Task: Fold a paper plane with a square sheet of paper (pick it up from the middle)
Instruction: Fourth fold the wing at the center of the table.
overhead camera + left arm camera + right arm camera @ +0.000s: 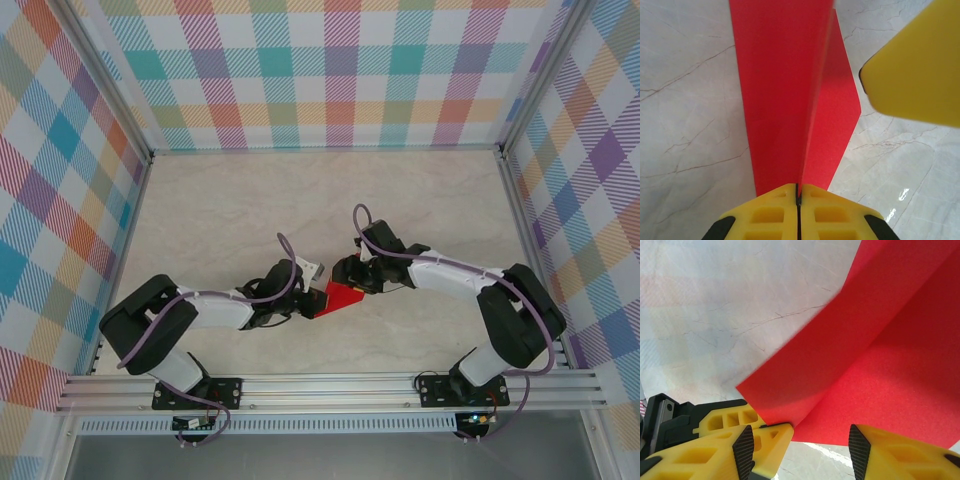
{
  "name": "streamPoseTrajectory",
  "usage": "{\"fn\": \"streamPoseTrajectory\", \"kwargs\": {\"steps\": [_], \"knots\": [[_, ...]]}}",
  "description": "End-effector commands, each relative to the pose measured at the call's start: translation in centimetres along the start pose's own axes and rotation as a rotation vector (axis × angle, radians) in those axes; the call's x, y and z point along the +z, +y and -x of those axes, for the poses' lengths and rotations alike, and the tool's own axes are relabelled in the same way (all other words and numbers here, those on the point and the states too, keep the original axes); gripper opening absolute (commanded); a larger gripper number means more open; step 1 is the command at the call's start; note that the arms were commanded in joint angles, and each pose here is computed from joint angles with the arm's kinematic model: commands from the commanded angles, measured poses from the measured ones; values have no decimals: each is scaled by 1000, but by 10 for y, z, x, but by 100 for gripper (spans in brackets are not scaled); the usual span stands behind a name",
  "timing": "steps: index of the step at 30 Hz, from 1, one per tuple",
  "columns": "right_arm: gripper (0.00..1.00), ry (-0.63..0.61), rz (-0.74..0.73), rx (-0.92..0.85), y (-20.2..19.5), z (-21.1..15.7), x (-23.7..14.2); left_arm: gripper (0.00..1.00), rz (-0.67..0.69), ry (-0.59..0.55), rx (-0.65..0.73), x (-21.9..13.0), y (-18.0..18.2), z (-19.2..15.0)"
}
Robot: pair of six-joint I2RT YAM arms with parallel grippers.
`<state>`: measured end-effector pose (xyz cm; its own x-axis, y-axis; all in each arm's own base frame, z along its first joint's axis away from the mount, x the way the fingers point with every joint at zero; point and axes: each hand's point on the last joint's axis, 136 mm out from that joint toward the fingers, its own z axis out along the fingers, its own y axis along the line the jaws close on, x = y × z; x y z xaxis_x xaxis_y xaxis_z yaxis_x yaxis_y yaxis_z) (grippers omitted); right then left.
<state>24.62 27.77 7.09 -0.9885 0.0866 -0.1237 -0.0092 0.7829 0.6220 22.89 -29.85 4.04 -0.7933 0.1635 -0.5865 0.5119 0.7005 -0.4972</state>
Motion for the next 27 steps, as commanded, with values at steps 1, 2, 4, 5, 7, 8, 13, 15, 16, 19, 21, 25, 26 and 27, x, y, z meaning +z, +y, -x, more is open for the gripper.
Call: {"fn": "streamPoseTrajectory", "kwargs": {"steps": [1, 2, 4, 5, 7, 8, 13, 15, 16, 19, 21, 25, 26, 27], "knots": [[55, -16, 9, -34, 0, 4, 3, 6, -24, 31, -31, 4, -8, -1], [55, -18, 7, -33, -1, 3, 3, 6, -25, 35, -40, 5, -9, -1], [55, -17, -10, -24, -6, 2, 5, 6, -18, 47, -69, 6, -8, -1], [55, -17, -17, -19, -8, 2, 6, 6, -16, 52, -81, 6, -9, -1], [55, -17, -28, -7, -12, 2, 8, 6, -12, 65, -106, 8, -9, -1], [55, -17, -34, -2, -14, 1, 9, 7, -14, 70, -116, 9, -9, -1], [56, -38, -54, 24, -20, 3, 9, 6, -23, 93, -164, 15, -12, -1], [56, -39, -62, 32, -23, 3, 10, 6, -22, 105, -179, 18, -12, -2], [56, -39, -67, 37, -24, 3, 10, 6, -22, 112, -190, 20, -12, -2], [55, -45, -82, 53, -29, 3, 11, 6, -35, 125, -219, 23, -14, -2], [54, -51, -85, 64, -31, 5, 10, 6, -43, 129, -231, 25, -17, -1], [54, -70, -74, 64, -32, 7, 6, 6, -40, 134, -250, 26, -16, 0], [54, -71, -73, 63, -32, 7, 5, 6, -39, 133, -255, 26, -16, 0], [53, -72, -72, 64, -33, 7, 5, 5, -38, 134, -261, 26, -15, 0]]}}
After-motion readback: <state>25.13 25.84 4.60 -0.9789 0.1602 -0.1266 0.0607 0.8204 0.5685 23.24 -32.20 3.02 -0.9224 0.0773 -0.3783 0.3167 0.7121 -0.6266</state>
